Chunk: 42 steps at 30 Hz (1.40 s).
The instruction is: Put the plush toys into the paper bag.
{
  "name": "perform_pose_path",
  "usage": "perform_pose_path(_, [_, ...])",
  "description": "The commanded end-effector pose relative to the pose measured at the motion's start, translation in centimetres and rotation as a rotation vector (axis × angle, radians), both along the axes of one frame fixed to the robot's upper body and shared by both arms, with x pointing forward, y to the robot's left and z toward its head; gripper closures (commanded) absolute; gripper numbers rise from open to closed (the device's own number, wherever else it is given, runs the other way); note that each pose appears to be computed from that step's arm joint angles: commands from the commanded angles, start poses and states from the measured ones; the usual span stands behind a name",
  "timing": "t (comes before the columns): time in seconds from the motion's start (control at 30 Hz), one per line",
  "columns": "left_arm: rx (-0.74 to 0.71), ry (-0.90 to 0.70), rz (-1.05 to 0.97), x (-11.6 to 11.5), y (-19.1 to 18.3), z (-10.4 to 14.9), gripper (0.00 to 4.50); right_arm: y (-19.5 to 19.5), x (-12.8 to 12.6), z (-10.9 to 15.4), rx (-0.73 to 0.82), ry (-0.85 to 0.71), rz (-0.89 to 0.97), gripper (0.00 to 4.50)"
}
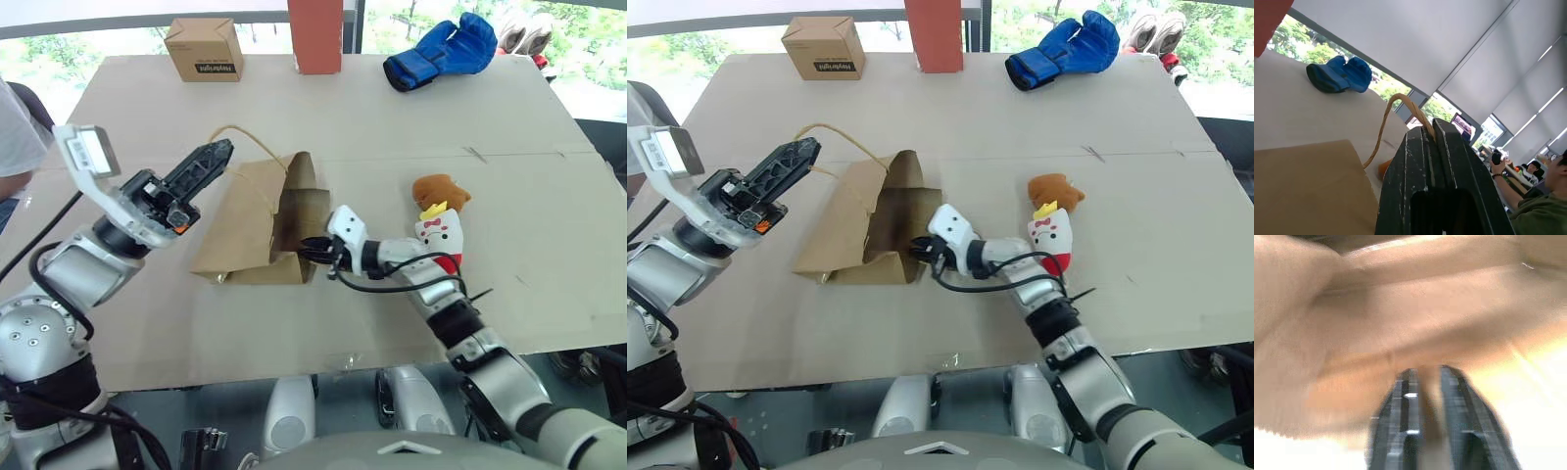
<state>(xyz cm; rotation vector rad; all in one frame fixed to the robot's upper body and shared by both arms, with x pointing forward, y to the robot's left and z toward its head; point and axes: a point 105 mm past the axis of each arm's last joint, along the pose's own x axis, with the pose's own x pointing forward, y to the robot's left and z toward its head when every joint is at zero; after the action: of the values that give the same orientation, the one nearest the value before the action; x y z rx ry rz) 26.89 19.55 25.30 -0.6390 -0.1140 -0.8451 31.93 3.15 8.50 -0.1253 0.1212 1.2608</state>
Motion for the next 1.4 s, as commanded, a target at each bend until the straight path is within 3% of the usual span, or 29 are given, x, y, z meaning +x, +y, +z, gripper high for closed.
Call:
perform_pose_path(0.03, [-0.033,-0.054,-0.063,-0.4,-1.5,1.1,4.50,-2.6,-0.4,6.2,0.148,-0.085,-0.057,2.33])
perform_pose_path(0.17, [-0.036,-0.050,-0.099,-0.1,-2.6,0.3,4.50,-7.0,-1.0,10.0,0.141,-0.206,-0.253,0.13])
perform_pose_path(0.3, [-0.051,-0.054,-0.105,0.2,-3.0,0.1,4.50,-10.5,-1.7,10.5,0.058,-0.221,-0.398,0.05])
perform_pose_path(0.37, [-0.062,-0.056,-0.109,0.4,-3.2,0.0,4.50,-14.4,-1.5,8.2,-0.148,-0.208,-0.561,0.05])
perform_pose_path(0.5, [-0.068,-0.059,-0.125,0.6,-3.6,-0.2,4.50,-19.6,-1.5,1.9,-0.389,0.030,-0.783,0.05])
perform_pose_path(0.6, [-0.046,-0.072,-0.133,0.9,-3.9,-0.1,4.50,-20.0,-1.4,0.4,-0.454,0.035,-0.797,0.82])
perform_pose_path(0.8, [-0.001,-0.091,-0.139,1.0,-4.1,-0.1,4.50,-19.2,-1.2,2.2,-0.369,-0.039,-0.805,3.64])
perform_pose_path(0.87, [-0.011,-0.084,-0.152,0.9,-4.2,-0.1,4.50,-18.7,-1.3,3.6,-0.293,-0.094,-0.776,4.36])
perform_pose_path(0.97, [-0.031,-0.083,-0.206,0.4,-4.6,0.1,4.50,-14.0,-2.7,10.4,0.039,-0.197,-0.523,4.49])
perform_pose_path(1.1, [-0.031,-0.076,-0.251,0.1,-5.0,0.1,4.50,-9.3,-1.7,13.5,0.121,-0.241,-0.347,4.49])
perform_pose_path(1.2, [-0.026,-0.086,-0.258,0.3,-5.3,0.3,4.50,-5.9,-0.4,13.0,0.070,-0.233,-0.246,4.49])
perform_pose_path(1.33, [-0.013,-0.122,-0.252,0.7,-5.8,0.8,4.50,-2.9,0.4,9.5,-0.083,-0.210,-0.115,4.49])
perform_pose_path(1.4, [-0.017,-0.137,-0.250,0.9,-6.1,1.1,4.50,-1.4,0.6,7.9,-0.077,-0.121,-0.064,4.49])
